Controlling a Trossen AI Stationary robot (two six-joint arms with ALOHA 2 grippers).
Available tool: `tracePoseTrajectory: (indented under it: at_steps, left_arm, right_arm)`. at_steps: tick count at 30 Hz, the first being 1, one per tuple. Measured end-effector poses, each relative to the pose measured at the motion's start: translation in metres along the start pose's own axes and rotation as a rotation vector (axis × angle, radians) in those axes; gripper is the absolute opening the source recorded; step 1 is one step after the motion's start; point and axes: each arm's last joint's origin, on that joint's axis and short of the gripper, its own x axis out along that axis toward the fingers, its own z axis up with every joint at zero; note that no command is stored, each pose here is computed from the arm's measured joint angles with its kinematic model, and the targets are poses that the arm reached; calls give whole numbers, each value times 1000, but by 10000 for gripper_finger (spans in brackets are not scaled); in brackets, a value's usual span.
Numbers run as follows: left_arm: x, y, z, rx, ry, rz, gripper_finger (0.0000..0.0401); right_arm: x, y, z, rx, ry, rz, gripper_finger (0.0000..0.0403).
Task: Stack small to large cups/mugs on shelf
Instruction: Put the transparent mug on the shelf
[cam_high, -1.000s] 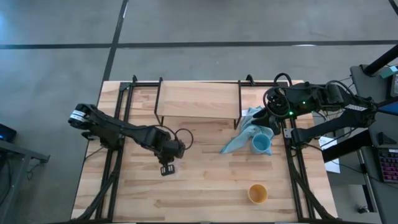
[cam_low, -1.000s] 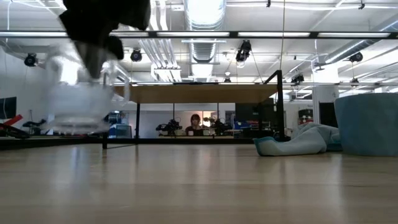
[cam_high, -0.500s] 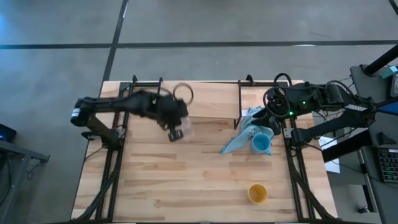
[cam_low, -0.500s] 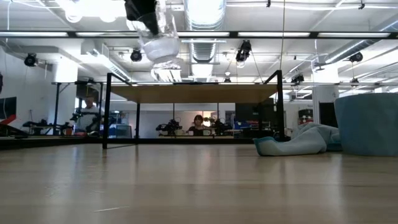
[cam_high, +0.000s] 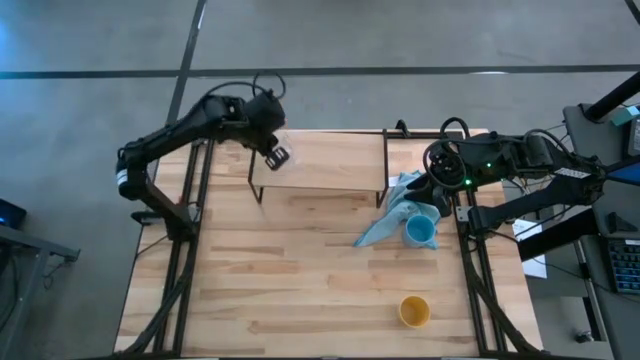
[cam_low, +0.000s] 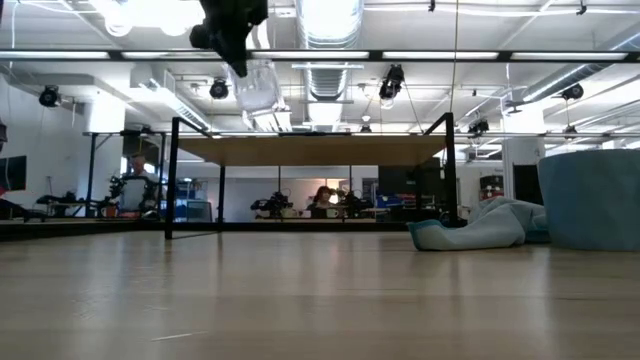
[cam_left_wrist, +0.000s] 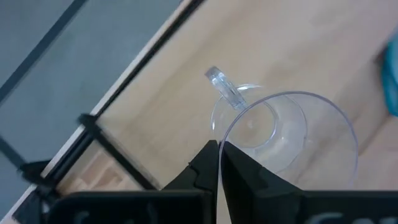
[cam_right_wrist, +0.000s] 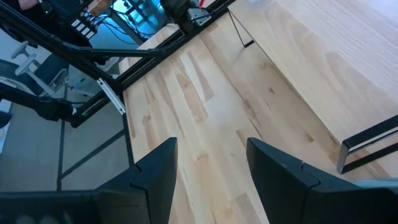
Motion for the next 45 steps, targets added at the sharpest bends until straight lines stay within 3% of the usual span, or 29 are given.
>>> tracePoseTrajectory:
  at_steps: [10, 26, 40, 45]
  left_arm:
    - [13, 24, -3, -96, 99, 20, 0]
    - [35, 23, -14, -79, 188, 40, 0]
    - [38, 24, -13, -56, 166, 60, 0]
    - [43, 23, -11, -55, 176, 63, 21]
  right_arm:
    - [0, 0, 0, 0, 0, 0, 186]
    - [0, 0, 0, 0, 0, 0, 186]
    - [0, 0, 0, -6, 0, 0, 186]
    - [0, 0, 0, -7, 0, 0, 186]
